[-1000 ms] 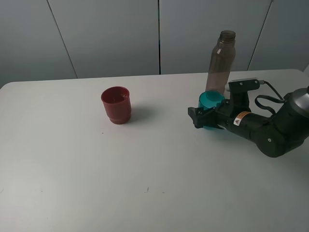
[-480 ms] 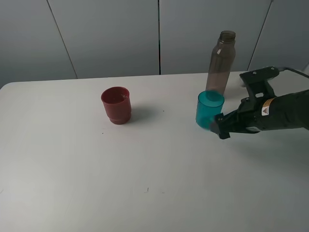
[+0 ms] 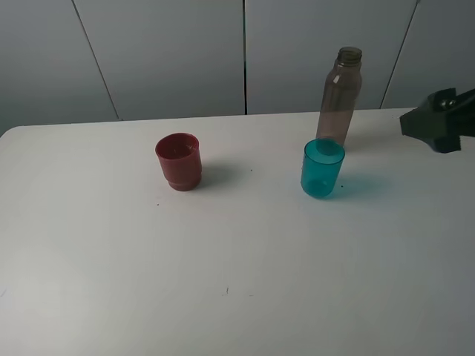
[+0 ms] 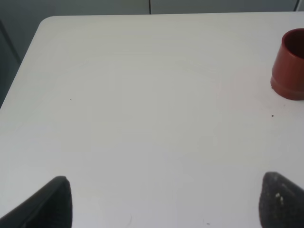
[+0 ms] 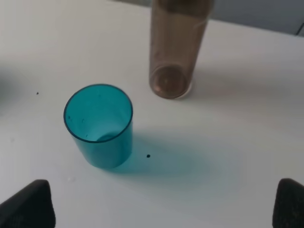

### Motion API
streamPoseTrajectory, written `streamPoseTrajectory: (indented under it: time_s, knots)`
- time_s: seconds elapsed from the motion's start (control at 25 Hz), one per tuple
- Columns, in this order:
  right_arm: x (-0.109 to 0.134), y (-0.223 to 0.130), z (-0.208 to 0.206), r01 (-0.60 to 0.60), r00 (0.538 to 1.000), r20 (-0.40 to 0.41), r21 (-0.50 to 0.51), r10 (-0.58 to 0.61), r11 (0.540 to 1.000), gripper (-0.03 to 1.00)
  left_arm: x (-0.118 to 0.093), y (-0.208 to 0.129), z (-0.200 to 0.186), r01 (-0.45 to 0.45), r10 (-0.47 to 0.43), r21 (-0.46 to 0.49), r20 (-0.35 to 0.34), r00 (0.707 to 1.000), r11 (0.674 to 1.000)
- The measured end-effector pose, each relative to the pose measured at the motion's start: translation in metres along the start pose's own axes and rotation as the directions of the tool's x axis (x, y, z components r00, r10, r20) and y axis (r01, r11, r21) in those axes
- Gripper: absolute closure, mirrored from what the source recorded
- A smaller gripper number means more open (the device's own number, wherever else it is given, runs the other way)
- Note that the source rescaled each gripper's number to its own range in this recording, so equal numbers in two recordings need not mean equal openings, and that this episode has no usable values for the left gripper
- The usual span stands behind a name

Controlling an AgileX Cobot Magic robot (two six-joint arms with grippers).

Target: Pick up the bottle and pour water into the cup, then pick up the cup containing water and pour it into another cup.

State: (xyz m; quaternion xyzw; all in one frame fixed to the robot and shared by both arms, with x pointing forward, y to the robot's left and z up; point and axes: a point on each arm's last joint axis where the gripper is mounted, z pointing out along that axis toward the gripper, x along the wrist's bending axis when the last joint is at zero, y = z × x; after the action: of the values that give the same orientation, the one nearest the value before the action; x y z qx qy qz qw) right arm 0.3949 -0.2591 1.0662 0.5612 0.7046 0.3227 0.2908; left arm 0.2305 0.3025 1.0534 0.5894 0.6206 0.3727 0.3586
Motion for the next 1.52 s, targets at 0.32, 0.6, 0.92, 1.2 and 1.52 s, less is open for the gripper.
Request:
streamPoseTrajectory:
  time_s: [0.32,0.6,0.92,1.2,1.52]
  knots:
    - [-0.012,-0.03,-0.09,-0.012,1.0,0.011,0.013,0.012,1.0,-0.02,0.0,0.0,0.0,0.0,0.0,0.0,0.0,1.0,1.0]
    - [-0.009,-0.069,-0.133,-0.057,0.994,-0.094,-0.057,0.052,0.997,-0.02,0.0,0.0,0.0,0.0,0.0,0.0,0.0,1.0,1.0]
    - [-0.008,-0.115,-0.13,-0.07,0.991,-0.128,-0.155,0.05,0.986,-0.02,0.0,0.0,0.0,0.0,0.0,0.0,0.0,1.0,1.0]
    - [-0.004,-0.116,-0.124,-0.074,0.985,-0.166,-0.164,0.046,0.984,-0.02,0.0,0.0,0.0,0.0,0.0,0.0,0.0,1.0,1.0]
    - [-0.004,-0.117,-0.124,-0.088,0.989,-0.134,-0.165,0.067,0.982,-0.02,0.0,0.0,0.0,0.0,0.0,0.0,0.0,1.0,1.0]
